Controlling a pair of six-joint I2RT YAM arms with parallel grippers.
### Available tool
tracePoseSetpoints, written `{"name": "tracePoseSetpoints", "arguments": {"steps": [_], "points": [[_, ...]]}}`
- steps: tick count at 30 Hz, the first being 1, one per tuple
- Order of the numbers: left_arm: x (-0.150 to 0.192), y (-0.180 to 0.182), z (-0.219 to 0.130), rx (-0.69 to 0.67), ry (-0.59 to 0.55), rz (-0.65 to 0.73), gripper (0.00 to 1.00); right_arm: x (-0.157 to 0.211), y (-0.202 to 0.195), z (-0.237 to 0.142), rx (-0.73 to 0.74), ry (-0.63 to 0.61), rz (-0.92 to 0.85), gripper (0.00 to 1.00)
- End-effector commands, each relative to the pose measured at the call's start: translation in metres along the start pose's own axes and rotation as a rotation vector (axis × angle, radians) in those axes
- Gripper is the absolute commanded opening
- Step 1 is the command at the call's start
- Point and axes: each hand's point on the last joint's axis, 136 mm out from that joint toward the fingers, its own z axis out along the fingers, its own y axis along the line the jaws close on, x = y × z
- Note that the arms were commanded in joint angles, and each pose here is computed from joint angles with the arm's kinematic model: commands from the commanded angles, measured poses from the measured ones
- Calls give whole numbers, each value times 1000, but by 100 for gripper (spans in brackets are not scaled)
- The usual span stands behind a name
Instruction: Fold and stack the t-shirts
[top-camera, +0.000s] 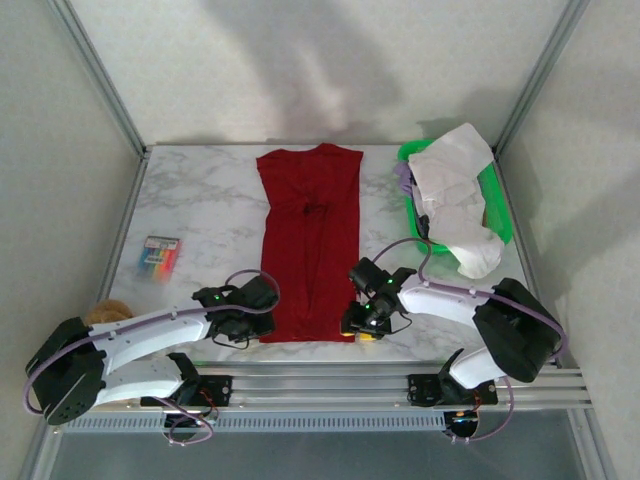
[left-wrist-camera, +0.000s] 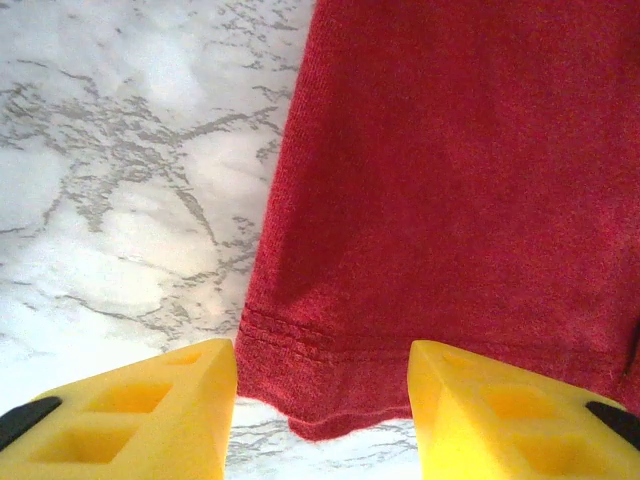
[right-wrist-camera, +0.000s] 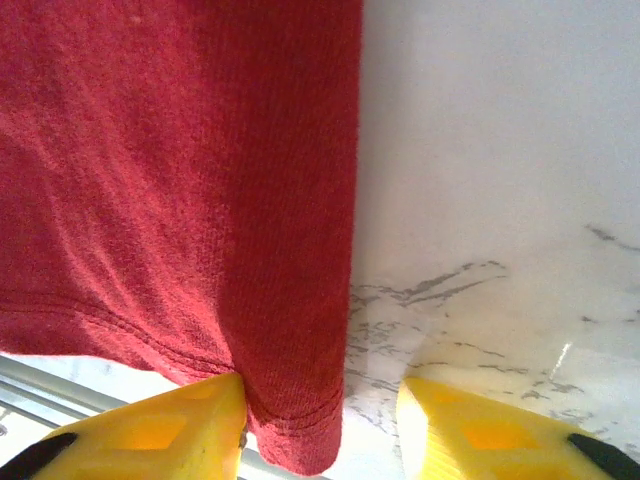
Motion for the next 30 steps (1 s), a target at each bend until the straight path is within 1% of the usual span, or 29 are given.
{"name": "tracePoseSetpoints", "arguments": {"steps": [1, 2, 5, 10, 17, 21, 23, 24, 27, 28, 29, 30], "points": [[3, 15, 7, -73, -17, -6, 48, -2, 10, 2, -19, 9, -29, 44], [4, 15, 10, -70, -19, -3, 48, -3, 11, 3, -19, 9, -33, 44], [5, 4, 15, -18, -18, -10, 42, -5, 17, 2, -32, 8, -37, 42], [3, -15, 17, 39, -24, -31, 35, -5, 21, -4, -63, -8, -23, 42], [7, -17, 27, 36, -10, -21, 15, 0, 24, -6, -67, 1, -21, 40], [7, -20, 26, 43, -12, -17, 3, 3, 19, -5, -49, -5, -27, 41], [6, -21, 25, 41, -15, -15, 0, 1, 16, 0, -31, -4, -32, 41], [5, -21, 24, 41, -16, -14, 0, -1, 15, 2, -26, -5, -32, 40], [5, -24, 22, 52, -17, -16, 0, -6, 17, 6, -24, -13, -37, 37], [5, -25, 21, 56, -16, -18, 0, -7, 17, 5, -17, -15, -44, 33], [6, -26, 20, 64, -16, -19, 0, -8, 18, 4, -9, -18, -51, 26], [6, -27, 19, 68, -15, -19, 0, -8, 17, 2, 0, -20, -51, 21]]}}
